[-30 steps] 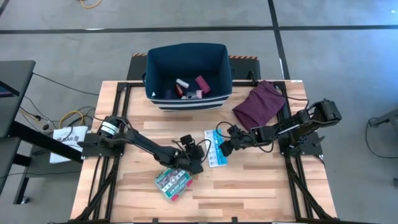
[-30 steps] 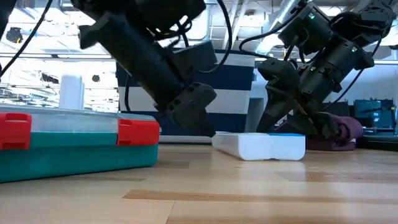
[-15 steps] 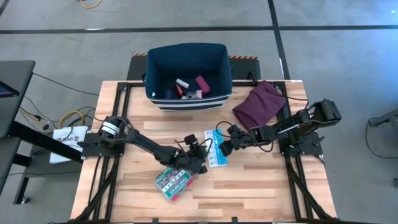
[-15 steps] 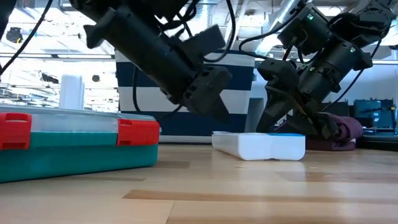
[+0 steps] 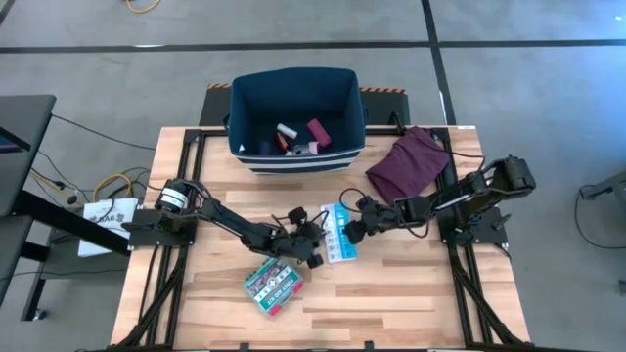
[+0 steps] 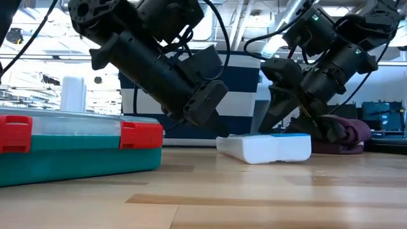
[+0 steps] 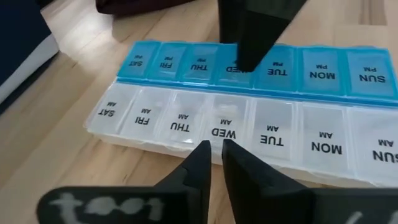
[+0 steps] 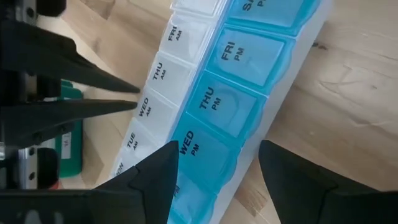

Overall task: Pick & place medical supplies in basket/bin
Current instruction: Put the medicine organizer into the blue bin

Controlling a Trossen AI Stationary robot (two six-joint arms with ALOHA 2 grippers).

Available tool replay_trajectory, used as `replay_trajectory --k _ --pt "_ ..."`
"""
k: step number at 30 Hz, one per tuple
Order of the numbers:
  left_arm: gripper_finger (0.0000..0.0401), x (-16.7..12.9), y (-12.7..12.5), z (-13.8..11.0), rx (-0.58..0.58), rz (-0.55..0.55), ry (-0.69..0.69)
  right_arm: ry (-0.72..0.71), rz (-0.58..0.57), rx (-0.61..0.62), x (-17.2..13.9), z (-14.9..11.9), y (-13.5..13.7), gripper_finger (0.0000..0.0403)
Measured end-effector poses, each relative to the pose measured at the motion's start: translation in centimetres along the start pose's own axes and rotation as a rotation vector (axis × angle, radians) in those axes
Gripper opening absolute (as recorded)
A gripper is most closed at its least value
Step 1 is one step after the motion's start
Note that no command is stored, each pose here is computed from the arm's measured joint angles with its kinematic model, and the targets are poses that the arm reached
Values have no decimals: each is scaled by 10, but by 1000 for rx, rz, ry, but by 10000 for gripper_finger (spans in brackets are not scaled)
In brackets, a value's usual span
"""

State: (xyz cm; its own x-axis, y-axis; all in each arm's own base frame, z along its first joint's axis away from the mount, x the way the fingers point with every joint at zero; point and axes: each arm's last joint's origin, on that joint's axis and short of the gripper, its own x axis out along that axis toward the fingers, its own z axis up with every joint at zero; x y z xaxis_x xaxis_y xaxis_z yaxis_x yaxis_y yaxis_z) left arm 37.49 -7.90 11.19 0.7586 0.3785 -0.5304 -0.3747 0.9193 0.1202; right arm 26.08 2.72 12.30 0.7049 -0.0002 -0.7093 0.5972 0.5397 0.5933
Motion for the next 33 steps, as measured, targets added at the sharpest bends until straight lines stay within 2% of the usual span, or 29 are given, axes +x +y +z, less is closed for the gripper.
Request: replay_trajectory --k 14,17,22,25,27,30,33 --pt "6 -1 1 -3 34 3 20 -3 115 66 0 17 2 227" --pt "6 2 1 -8 43 -11 41 -19 188 87 0 21 10 226" --pt "6 2 2 -5 40 3 28 13 232 117 20 18 11 226" --pt "6 2 1 -3 46 -2 11 64 184 106 38 15 6 225" --pt "6 1 1 -3 46 2 10 92 193 87 48 15 8 223" --pt "5 0 2 -4 59 19 22 141 192 57 57 18 12 216" --pt "5 -1 2 -6 67 29 38 164 168 -25 55 23 20 203"
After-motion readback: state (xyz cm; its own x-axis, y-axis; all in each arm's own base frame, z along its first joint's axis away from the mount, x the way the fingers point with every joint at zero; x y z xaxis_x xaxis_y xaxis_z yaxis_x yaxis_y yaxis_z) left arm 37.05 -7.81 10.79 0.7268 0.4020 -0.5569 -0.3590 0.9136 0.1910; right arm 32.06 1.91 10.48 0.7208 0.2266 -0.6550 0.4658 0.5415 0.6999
